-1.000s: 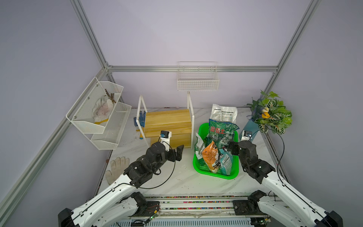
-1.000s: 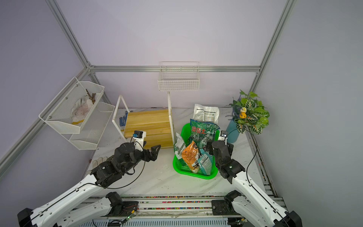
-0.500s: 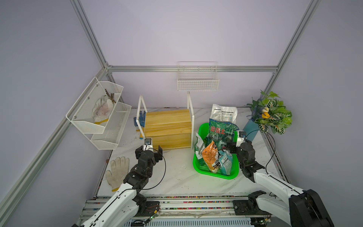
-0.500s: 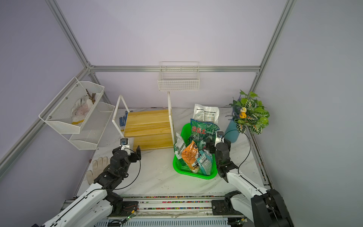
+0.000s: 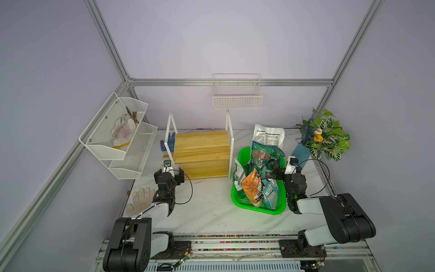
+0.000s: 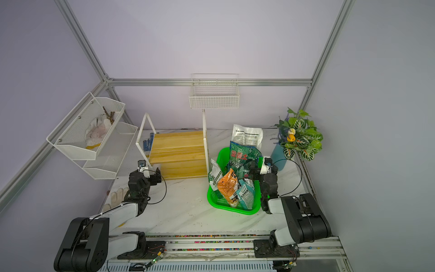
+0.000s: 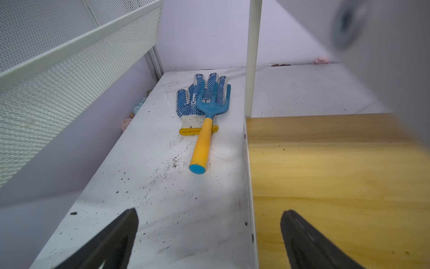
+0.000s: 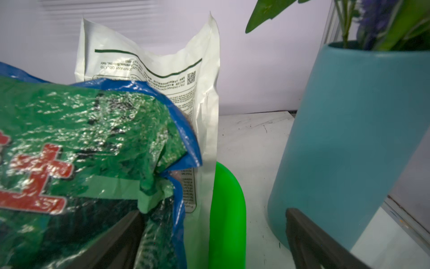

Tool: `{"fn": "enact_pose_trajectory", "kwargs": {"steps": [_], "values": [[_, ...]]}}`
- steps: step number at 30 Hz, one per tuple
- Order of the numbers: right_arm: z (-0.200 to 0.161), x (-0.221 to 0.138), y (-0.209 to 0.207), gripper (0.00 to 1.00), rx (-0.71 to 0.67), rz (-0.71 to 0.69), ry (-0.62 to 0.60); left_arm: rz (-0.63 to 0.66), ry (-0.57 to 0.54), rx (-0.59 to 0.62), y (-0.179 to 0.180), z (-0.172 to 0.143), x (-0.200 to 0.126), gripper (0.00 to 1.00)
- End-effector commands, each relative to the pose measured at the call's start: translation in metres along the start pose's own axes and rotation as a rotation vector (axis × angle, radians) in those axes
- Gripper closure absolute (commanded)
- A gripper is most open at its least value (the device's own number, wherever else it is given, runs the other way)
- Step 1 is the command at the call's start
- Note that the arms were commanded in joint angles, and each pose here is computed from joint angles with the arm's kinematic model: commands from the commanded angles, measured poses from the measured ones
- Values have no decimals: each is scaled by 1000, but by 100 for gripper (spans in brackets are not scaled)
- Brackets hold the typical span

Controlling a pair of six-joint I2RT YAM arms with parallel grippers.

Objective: Take down the fertilizer bag from the shelf
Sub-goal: Reset both arms

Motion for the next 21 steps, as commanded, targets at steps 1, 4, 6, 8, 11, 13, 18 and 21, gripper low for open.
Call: {"fn": "enact_pose_trajectory", "kwargs": {"steps": [1,4,6,8,11,13,18,21], "values": [[-8,0,-13,0,-35,-76,1,-65,-85,22,-5,8,6,0],[-7,9,-10,0,-39,-83,43,-78,-77,8,-6,11,11,0],[-7,8,-12,0,-29,-80,14,-101,-134,-9,-8,10,9,0],[-7,7,-13,0,-30,-87,18,-109,-111,-4,-14,0,15,0],[-7,8,-13,0,-28,-84,19,-75,-104,-6,-19,-14,30,0],[-7,8,-12,0,-29,-84,16,-62,-66,-16,-17,-13,32,0],[-7,9,-12,0,-27,-83,24,-62,-64,-15,-17,-11,35,0],[-7,8,-13,0,-26,-83,21,-52,-31,-22,-16,-11,37,0]]}}
Point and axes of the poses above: each gripper's point midway between its finger pads, its own x axis out along the fingers, its own y axis along the line the jaws close on, z = x × y, the point moved 10 cm from there along -x, back along the fingers, and after that the axes turned 15 degrees about x, right-handed, at the moved point
